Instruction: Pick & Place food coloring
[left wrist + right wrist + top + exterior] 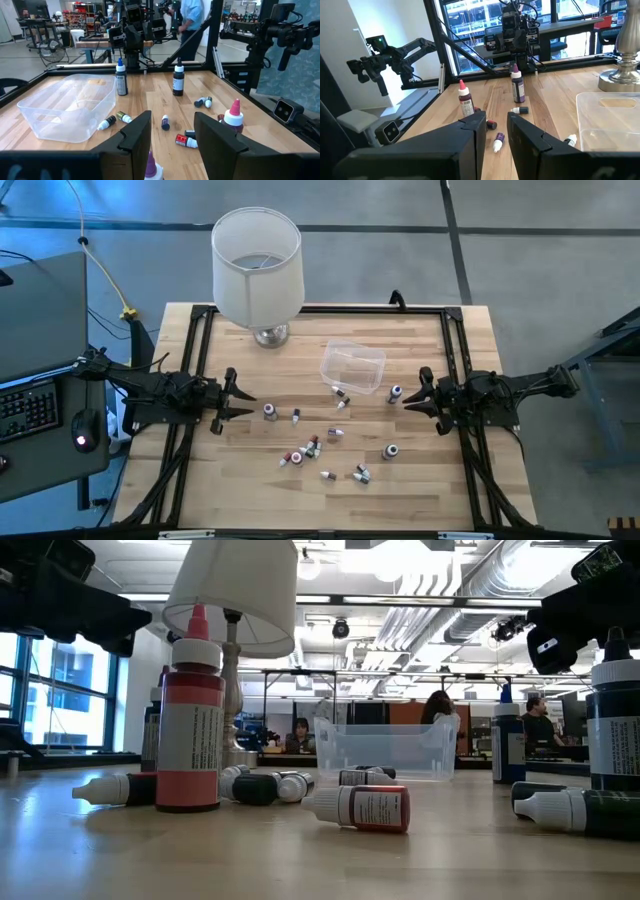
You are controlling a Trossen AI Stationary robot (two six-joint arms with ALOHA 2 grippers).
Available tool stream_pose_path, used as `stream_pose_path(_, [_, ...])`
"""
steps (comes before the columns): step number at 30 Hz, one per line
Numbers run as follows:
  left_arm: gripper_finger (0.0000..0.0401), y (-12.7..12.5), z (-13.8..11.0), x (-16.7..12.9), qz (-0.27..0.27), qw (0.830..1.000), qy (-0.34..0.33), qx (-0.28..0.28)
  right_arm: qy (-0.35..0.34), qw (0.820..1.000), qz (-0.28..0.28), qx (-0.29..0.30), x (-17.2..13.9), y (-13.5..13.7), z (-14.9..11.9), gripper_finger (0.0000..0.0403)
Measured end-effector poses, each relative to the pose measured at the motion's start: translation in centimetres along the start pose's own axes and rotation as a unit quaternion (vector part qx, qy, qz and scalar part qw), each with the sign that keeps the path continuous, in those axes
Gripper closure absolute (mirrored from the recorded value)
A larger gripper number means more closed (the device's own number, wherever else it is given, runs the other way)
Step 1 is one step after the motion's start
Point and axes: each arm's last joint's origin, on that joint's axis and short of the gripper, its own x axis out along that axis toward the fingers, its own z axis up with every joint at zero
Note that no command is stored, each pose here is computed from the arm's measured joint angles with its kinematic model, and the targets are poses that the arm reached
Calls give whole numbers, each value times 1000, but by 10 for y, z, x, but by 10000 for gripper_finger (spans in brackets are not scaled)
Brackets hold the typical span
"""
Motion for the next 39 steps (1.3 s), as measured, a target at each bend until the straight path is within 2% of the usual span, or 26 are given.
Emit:
stream_pose_path(17, [254, 0, 0, 0, 0, 1000, 0, 0, -2, 1000, 0, 0, 0, 0, 0, 331])
stream_pose_path(23, [254, 1, 4, 0, 13, 1000, -20, -4, -56, 998, -4, -23, -1, 1, 11, 331])
stream_pose_path(26, [254, 1, 9, 0, 13, 998, -45, -50, -94, 996, -3, -6, -2, 2, 18, 331])
stream_pose_path(30, [254, 5, 23, -3, 71, 985, -117, -106, -128, 991, -31, -31, -3, 2, 23, 331])
stream_pose_path(35, [254, 7, 35, -5, 101, 980, -134, -109, -133, 989, -58, -15, -3, 0, 24, 331])
stream_pose_path(39, [254, 8, 35, -5, 129, 976, -136, -113, -110, 992, -64, -16, 0, -1, 20, 331])
